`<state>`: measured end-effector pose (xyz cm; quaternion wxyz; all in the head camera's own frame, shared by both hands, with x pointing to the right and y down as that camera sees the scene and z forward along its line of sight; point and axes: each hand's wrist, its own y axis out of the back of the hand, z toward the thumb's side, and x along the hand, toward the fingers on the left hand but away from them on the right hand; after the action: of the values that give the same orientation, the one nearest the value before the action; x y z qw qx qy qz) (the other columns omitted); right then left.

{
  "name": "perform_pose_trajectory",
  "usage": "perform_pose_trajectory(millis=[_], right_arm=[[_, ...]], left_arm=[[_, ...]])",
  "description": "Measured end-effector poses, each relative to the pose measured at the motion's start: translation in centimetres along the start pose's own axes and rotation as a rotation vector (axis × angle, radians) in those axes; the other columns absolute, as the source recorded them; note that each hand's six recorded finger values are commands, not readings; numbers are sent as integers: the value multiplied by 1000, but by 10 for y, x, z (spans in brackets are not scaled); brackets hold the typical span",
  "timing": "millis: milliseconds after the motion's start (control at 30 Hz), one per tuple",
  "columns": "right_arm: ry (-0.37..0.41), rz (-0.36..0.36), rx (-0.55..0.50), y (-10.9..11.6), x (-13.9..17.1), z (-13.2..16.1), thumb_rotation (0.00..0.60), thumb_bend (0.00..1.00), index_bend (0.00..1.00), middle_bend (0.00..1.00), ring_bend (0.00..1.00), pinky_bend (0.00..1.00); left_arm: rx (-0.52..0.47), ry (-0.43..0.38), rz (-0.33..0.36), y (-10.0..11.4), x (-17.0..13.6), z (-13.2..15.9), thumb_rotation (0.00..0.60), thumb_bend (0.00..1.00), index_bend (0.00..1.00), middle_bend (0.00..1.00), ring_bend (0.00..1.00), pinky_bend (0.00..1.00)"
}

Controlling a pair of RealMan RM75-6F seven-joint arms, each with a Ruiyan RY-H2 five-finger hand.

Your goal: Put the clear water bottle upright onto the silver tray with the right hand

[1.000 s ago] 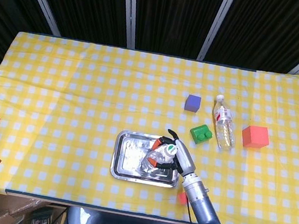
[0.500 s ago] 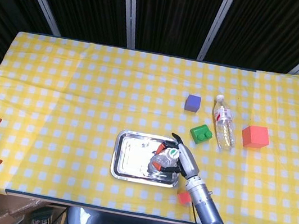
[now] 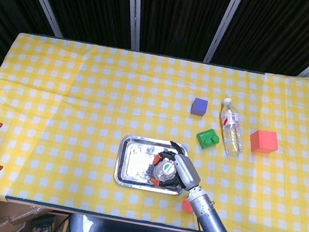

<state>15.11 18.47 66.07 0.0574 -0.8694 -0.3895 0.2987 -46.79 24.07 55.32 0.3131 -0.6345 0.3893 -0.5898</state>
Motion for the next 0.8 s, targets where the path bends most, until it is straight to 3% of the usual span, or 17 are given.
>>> perform_pose_trajectory(millis=[233, 500, 800], right_arm=[[-42, 51, 33, -14, -1, 11, 600, 159, 230, 283, 334, 0], [-88, 48, 6, -16, -3, 19, 600, 159, 183, 221, 323, 0], [-165, 19, -20, -2, 0, 0, 600, 159, 107, 119, 251, 0]], left_arm=[[-7, -4, 0, 1, 0, 0, 600, 141, 9, 0, 0, 0], [-17, -7, 5, 3, -1, -1, 600, 141, 9, 0, 0, 0], [-12, -13, -1, 1, -1, 1, 600, 141, 9, 0, 0, 0]])
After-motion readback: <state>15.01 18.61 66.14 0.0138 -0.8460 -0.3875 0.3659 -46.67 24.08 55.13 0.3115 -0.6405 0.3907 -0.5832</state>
